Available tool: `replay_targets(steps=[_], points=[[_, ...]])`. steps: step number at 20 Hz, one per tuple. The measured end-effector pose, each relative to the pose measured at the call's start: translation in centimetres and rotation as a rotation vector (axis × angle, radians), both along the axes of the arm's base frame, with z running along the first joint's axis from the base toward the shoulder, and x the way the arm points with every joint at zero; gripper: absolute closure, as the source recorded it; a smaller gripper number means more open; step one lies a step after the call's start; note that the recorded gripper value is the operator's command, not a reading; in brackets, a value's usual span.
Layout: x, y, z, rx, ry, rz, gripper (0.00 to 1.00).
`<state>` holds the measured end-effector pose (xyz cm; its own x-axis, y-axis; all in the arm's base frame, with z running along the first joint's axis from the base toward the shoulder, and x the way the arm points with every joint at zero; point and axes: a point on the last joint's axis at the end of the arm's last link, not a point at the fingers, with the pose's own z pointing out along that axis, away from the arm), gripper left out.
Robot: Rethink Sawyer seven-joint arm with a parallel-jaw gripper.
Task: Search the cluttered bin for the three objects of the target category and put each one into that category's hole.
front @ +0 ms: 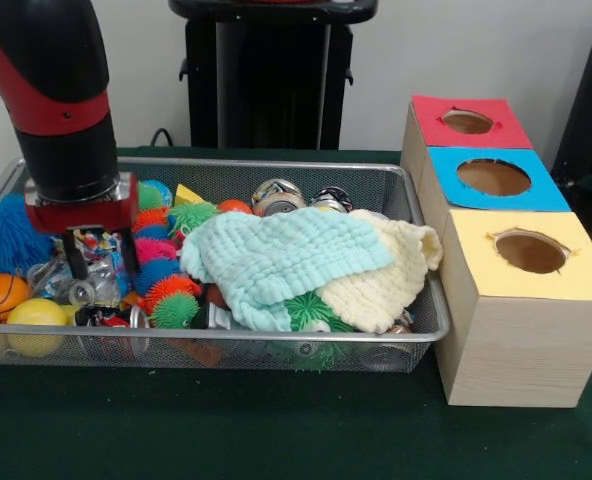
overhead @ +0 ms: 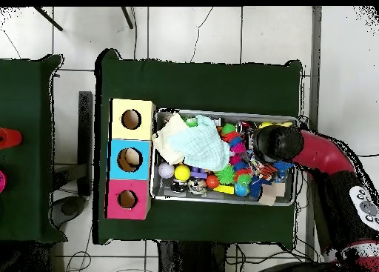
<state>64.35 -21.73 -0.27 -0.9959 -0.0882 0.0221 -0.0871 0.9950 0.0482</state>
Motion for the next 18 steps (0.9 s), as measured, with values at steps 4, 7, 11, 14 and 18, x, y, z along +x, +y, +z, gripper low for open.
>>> replay_targets(steps=[4,7,11,14,18], points=[[1.2,1.0,-0.5,-0.006,-0.009,0.017,0.0],[2.4,1.9,-1.4,-0.009,-0.015,0.03,0.0],[2.6,1.5,-1.2,-0.016,0.004,0.031,0.0],[3.1,1.3,-1.2,-0.018,0.009,0.029,0.0],[3.3,1.4,-1.1,-0.016,0.026,0.031,0.0]])
